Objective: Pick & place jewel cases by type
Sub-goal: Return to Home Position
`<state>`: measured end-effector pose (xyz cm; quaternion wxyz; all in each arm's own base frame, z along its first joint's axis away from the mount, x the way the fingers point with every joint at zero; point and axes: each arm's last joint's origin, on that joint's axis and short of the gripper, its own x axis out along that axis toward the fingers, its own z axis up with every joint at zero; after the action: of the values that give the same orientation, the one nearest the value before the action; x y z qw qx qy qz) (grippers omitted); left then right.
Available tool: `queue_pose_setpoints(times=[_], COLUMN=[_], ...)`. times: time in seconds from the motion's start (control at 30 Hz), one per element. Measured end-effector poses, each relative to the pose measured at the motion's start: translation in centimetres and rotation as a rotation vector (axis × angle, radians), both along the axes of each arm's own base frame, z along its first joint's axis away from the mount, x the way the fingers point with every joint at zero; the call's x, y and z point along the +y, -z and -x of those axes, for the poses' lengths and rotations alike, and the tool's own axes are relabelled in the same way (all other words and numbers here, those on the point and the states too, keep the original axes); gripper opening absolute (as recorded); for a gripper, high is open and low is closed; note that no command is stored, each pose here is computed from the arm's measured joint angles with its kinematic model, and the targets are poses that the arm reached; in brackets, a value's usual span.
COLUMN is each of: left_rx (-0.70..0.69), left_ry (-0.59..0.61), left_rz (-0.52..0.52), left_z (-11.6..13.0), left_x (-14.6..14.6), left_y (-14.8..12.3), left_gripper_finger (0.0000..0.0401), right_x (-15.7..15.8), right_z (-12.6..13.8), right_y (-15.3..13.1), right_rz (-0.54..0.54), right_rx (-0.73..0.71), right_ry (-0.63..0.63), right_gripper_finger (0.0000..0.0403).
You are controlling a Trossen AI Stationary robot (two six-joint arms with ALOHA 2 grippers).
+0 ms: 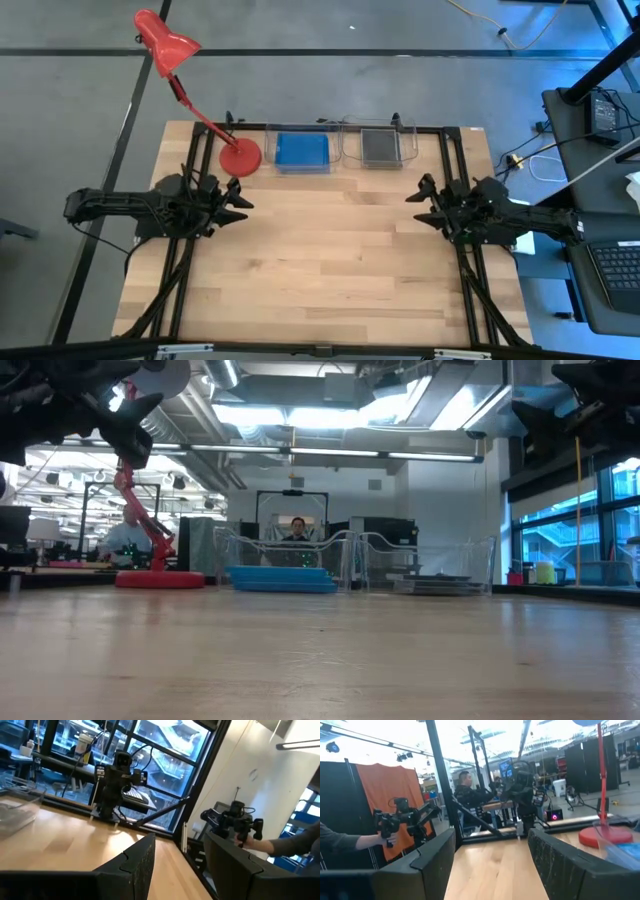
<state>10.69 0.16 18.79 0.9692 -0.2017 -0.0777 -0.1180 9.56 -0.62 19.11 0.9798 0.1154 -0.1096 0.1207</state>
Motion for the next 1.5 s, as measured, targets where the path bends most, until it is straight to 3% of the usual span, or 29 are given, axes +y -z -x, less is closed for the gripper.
queue_pose_setpoints(times=[0.23, 0.37, 0.5, 0.63, 0.8, 0.93, 1.17, 1.5], left_rx=[0.01, -0.087, -0.22, -0.176, -0.149, -0.198, -0.134, -0.058], left_ry=[-0.001, -0.001, 0.12, 0.161, 0.116, 0.058, -0.169, -0.18], left_rz=[0.009, -0.081, -0.178, -0.127, -0.108, -0.156, -0.201, -0.179], left_z=[0.0, 0.2, 0.7, 0.8, 1.1, 1.6, 1.5, 1.3], left_x=[0.0, -0.1, -0.5, -0.5, 0.0, 0.4, 1.2, 1.3], left_y=[0.1, -0.7, -1.7, -1.4, -1.2, -1.5, -0.8, -0.1], left_gripper_finger=[0.0167, 0.0167, 0.0167, 0.0167, 0.0167, 0.0167, 0.0167, 0.0167], right_x=[-0.1, -0.2, 0.0, 0.0, 0.0, 0.0, 0.0, -1.0], right_z=[-0.2, -0.3, -0.1, 0.0, 0.1, 0.1, 0.0, -0.1], right_y=[1.0, 1.1, 0.9, 1.3, 1.4, 1.4, 1.8, 2.3], right_rz=[0.0, 0.019, 0.055, 0.011, 0.002, 0.035, 0.073, 0.102], right_rx=[0.098, 0.109, 0.079, 0.129, 0.134, 0.127, 0.159, 0.216], right_ry=[0.043, 0.055, 0.006, -0.007, 0.003, 0.01, 0.026, 0.365], right_gripper_finger=[0.0255, 0.0255, 0.0255, 0.0255, 0.0255, 0.0255, 0.0255, 0.0255])
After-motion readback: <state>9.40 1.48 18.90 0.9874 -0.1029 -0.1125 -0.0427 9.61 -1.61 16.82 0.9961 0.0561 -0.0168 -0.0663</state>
